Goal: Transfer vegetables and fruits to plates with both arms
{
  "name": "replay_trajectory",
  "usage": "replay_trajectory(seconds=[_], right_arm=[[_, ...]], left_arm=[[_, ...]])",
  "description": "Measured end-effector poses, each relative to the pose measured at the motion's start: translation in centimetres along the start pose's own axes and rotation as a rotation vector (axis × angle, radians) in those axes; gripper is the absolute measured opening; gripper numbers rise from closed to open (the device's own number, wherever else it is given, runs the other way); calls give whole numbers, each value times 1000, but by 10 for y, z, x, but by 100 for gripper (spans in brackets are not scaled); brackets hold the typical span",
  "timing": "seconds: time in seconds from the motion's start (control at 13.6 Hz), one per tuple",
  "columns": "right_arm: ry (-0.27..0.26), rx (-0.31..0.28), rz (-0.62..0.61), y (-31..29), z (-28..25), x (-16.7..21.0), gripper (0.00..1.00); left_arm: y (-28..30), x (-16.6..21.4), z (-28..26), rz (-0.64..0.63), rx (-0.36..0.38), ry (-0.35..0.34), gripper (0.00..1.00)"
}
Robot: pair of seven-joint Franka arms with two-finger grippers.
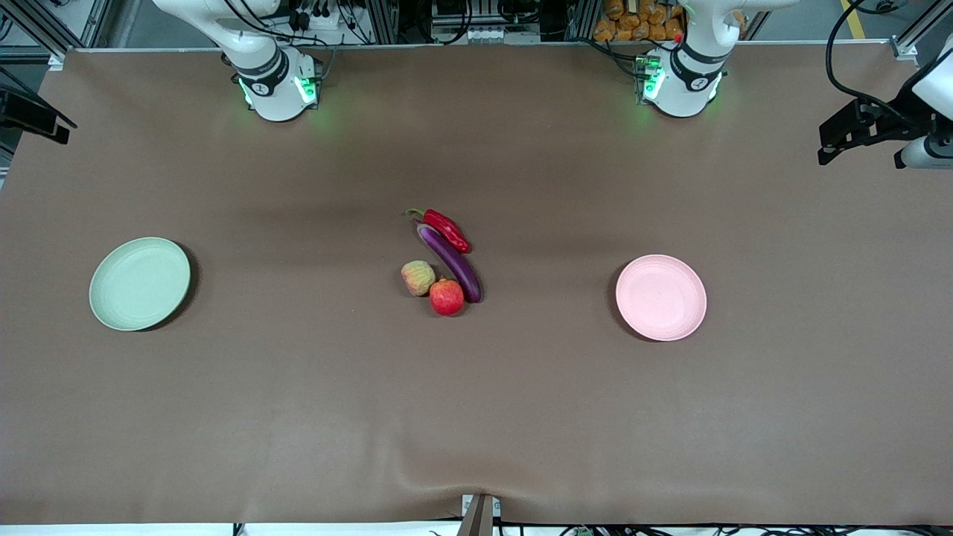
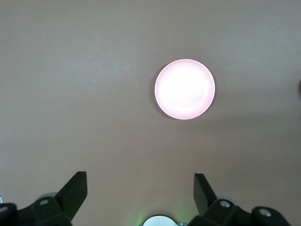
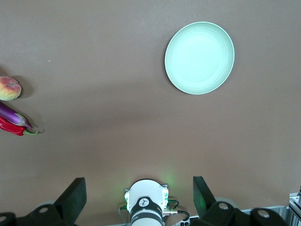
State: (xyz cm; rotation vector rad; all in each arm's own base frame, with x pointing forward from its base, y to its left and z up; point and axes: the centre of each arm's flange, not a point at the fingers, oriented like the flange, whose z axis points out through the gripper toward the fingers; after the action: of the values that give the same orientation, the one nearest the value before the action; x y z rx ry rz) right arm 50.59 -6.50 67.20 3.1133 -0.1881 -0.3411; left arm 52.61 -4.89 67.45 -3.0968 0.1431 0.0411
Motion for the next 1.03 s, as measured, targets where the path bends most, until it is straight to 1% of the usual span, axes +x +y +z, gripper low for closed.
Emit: replay_trajectory(seconds=[0.51, 0.66, 0.73, 0.88, 1.03], right_arm=[[-1, 1, 0, 0, 0, 0, 100], [-1, 1, -1, 0, 0, 0, 100], [-1, 2, -1, 0, 0, 0, 100], [-2, 2, 0, 0, 1, 0, 100], [-2, 2, 1, 0, 1, 1, 100]], left_arm=[[-1, 2, 3, -9, -1, -6, 100], [10, 10, 14, -57, -21, -29, 100], [27, 16, 25, -89, -33, -51, 100], [83, 34, 57, -146, -32, -98, 100], [152, 53, 93, -191, -26, -106, 100]])
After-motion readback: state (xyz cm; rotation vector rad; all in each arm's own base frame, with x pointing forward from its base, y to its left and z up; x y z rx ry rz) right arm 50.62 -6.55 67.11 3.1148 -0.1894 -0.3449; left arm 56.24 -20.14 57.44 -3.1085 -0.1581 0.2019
